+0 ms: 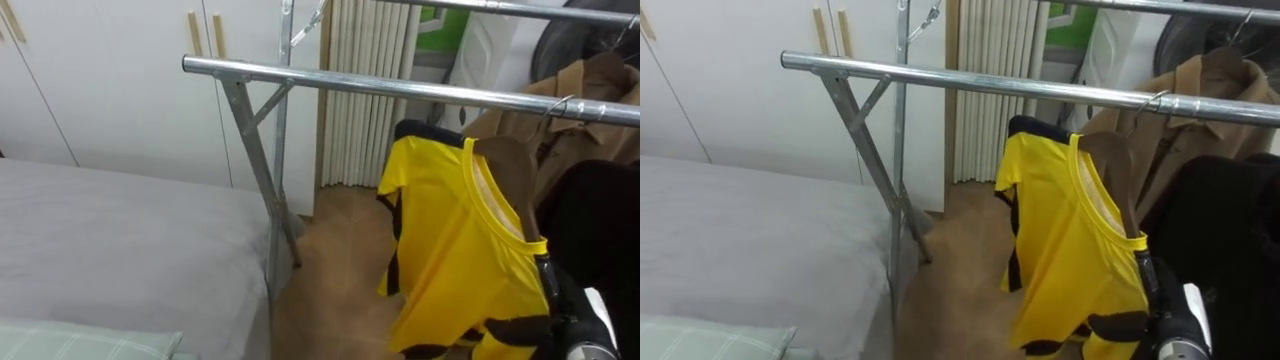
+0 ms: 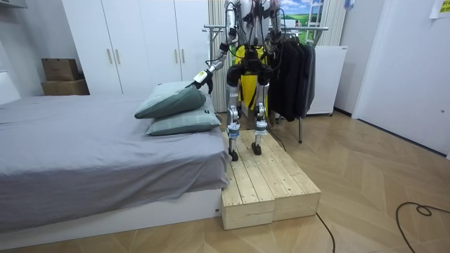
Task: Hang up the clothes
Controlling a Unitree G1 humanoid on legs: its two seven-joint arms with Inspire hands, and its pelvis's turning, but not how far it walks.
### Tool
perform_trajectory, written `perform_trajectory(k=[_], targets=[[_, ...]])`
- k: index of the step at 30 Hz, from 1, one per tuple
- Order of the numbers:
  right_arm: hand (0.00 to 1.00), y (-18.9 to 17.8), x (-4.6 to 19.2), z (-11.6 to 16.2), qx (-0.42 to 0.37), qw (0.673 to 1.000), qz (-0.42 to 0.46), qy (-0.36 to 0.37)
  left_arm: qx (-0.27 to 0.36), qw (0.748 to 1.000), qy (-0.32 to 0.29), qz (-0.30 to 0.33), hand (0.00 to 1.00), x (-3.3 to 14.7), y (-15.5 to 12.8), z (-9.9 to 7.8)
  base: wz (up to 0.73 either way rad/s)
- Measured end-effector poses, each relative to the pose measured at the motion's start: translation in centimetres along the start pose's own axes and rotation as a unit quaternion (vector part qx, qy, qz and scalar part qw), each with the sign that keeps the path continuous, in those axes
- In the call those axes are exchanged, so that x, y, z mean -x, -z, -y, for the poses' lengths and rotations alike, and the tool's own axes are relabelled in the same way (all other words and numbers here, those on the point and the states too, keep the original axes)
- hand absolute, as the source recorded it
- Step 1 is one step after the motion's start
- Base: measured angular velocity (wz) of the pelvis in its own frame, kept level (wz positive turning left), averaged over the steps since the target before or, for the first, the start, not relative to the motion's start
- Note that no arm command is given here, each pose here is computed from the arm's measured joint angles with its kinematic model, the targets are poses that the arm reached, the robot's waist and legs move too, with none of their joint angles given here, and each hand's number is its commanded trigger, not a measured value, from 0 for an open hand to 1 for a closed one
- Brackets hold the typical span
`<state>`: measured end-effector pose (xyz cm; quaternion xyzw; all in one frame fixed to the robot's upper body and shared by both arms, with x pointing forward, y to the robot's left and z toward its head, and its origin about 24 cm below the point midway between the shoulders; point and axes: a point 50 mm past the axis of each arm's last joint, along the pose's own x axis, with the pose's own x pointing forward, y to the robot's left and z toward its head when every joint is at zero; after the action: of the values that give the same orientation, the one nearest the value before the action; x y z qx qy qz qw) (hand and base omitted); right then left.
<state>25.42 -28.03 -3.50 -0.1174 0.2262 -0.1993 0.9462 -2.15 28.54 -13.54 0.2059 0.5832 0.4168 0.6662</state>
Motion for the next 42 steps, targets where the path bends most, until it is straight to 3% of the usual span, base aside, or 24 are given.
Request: perform_trajectory(k=[3, 20, 30, 42], targets=[[0.0, 0.1, 0.0, -0.1, -0.054, 0.998, -0.011, -0.002, 0.001, 1.0, -0.001, 0.0, 0.0, 0.0, 0.0, 0.0, 0.0], [0.0, -1.6, 0.4, -1.9, -0.195, 0.98, 0.009, -0.038, 0.018, 1.0, -0.004, -0.011, 0.0, 0.2, 0.0, 0.3, -0.01], [0.0, -5.0, 1.4, -2.0, -0.231, 0.97, 0.076, -0.02, 0.017, 1.0, 0.003, -0.021, 0.0, 0.7, 0.5, 1.0, 0.0], [0.0, -7.8, 2.7, -1.4, -0.221, 0.963, 0.153, 0.021, 0.016, 1.0, 0.01, -0.022, 0.0, 0.8, 0.6, 1.2, -0.02]])
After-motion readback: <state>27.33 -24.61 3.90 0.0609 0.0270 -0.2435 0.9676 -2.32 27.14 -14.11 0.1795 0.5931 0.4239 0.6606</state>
